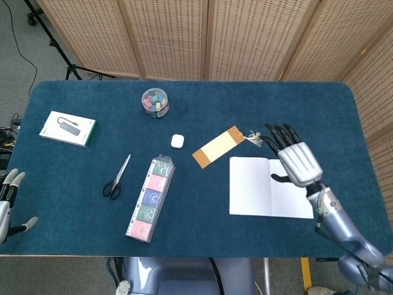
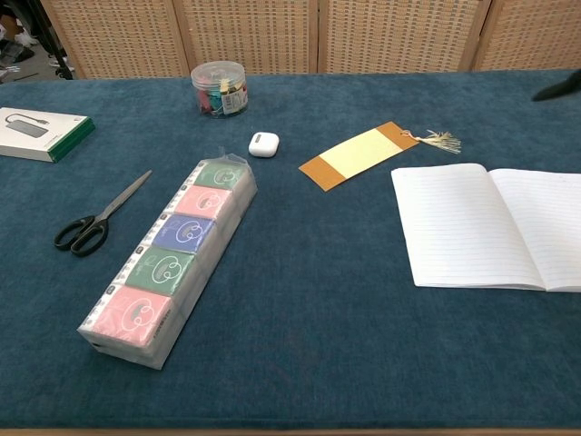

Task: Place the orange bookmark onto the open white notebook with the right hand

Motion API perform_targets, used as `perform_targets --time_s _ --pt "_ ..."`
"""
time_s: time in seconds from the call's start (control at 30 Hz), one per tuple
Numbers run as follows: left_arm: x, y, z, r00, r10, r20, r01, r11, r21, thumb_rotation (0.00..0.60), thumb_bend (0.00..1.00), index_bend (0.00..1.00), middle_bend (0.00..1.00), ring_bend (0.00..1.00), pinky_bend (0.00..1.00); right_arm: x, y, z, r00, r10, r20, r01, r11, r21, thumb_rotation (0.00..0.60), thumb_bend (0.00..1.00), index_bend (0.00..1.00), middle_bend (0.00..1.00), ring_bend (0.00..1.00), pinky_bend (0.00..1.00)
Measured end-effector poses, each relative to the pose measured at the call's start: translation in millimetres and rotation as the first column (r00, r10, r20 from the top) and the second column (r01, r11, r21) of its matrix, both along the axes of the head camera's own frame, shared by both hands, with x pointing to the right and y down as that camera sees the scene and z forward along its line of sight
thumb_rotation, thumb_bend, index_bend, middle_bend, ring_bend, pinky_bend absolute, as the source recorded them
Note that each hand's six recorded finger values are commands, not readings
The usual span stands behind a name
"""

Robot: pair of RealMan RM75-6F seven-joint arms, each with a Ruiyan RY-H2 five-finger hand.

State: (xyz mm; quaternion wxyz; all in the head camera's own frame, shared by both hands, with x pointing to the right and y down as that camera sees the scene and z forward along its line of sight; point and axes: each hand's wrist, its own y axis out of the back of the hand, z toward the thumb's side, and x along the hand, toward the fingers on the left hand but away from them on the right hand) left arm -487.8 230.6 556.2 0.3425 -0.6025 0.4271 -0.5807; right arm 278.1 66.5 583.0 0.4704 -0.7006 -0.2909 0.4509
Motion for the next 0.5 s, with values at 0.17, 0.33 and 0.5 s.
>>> perform_targets --time_s 0.17,0.33,0.5 --pt "-3.6 -4.3 6.5 1.0 -0.02 0.019 0.02 1.0 -0.012 0.6 0.0 0.0 0.0 0.0 0.0 -35.2 -39.2 25.2 0.998 -0.061 -0.024 0.06 0.997 -0.039 0.6 0.03 0.18 0.0 0.0 0.0" --pt "-5.8 -9.3 12.8 0.999 -0.034 0.036 0.035 0.999 -0.023 0.6 0.0 0.0 0.0 0.0 0.0 -64.4 -62.9 56.7 0.992 -0.111 -0.064 0.106 0.991 -0.08 0.6 0.03 0.18 0.0 0.0 0.0" --pt "-8.3 -9.5 18.8 0.997 -0.049 0.053 0.051 0.998 -0.039 0.6 0.0 0.0 0.0 0.0 0.0 -93.9 -69.4 87.7 0.984 -0.16 -0.081 0.147 0.979 -0.14 0.6 0.03 0.18 0.0 0.0 0.0"
